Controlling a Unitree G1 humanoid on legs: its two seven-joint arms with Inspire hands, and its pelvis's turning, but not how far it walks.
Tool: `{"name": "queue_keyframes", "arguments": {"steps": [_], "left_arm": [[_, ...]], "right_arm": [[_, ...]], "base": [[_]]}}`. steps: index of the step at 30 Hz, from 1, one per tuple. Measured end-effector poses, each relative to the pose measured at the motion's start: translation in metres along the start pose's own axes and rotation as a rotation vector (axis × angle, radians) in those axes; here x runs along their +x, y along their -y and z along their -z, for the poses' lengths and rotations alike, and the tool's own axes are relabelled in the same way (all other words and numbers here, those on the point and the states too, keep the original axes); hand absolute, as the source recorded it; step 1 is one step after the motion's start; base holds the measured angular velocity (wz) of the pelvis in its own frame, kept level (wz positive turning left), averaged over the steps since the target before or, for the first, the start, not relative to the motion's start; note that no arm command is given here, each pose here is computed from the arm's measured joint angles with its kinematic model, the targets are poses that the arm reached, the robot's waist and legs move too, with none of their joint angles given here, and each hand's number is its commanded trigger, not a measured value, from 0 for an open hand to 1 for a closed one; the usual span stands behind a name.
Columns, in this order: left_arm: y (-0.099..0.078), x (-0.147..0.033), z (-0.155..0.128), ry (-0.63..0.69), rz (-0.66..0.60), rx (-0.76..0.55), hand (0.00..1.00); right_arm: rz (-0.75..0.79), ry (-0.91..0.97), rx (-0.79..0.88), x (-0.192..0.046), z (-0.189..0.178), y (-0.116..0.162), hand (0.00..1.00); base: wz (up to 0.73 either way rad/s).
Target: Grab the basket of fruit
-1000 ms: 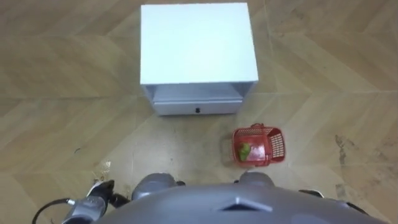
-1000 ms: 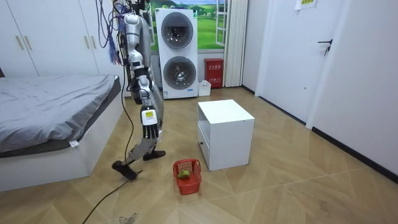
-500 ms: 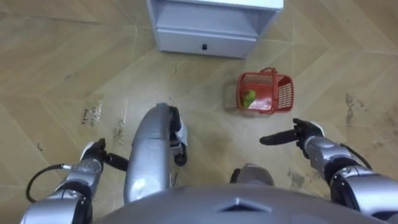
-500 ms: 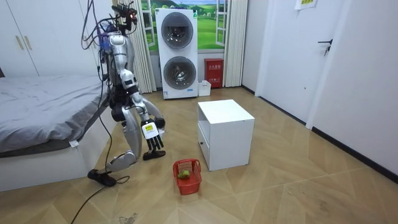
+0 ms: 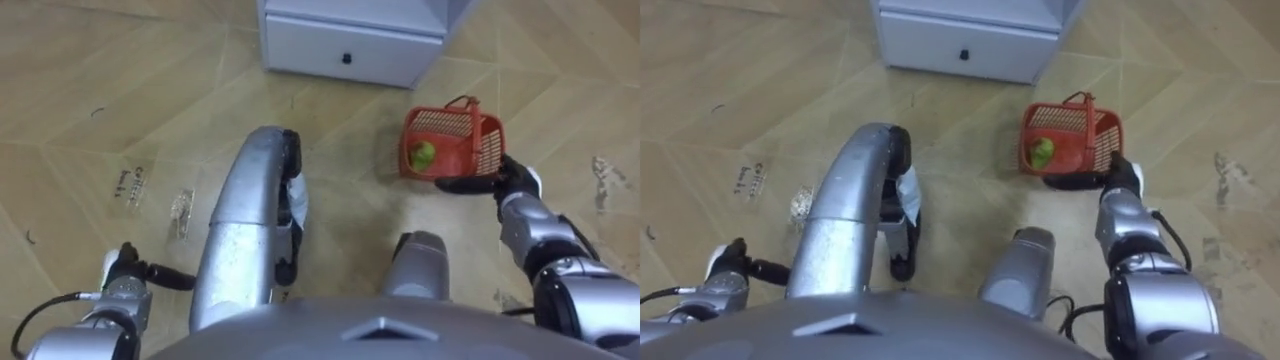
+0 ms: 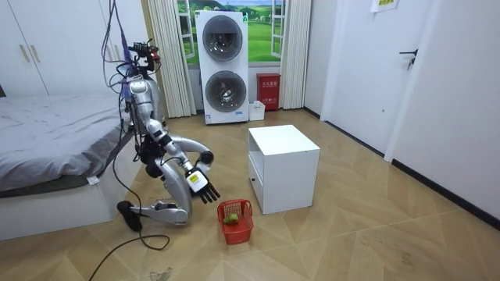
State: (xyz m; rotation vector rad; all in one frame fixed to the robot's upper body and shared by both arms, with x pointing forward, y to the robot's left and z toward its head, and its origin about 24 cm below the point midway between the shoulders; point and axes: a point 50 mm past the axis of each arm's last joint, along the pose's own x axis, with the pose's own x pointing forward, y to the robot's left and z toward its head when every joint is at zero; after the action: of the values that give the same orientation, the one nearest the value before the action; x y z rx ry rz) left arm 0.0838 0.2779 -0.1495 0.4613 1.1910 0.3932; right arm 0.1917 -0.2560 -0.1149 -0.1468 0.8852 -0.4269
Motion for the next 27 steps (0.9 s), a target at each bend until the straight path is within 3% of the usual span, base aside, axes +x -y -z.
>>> {"name": "queue_keyframes", "arguments": {"steps": [10, 15, 27], "left_arm": [[0.005, -0.007, 0.031, -0.041, 0.038, 0.045, 0.0], [0.011, -0.009, 0.029, -0.015, 0.126, 0.049, 0.0], [0.02, -0.011, 0.028, 0.016, 0.217, 0.187, 0.0]], "right_arm": [[0.075, 0.084, -0.012, 0.004, -0.024, 0.017, 0.0], [0.11, 0.149, -0.031, 0.007, -0.046, 0.033, 0.0], [0.095, 0.174, -0.075, 0.009, -0.061, 0.04, 0.0]], "base": [[0.04], [-0.04], [-0.01]]}}
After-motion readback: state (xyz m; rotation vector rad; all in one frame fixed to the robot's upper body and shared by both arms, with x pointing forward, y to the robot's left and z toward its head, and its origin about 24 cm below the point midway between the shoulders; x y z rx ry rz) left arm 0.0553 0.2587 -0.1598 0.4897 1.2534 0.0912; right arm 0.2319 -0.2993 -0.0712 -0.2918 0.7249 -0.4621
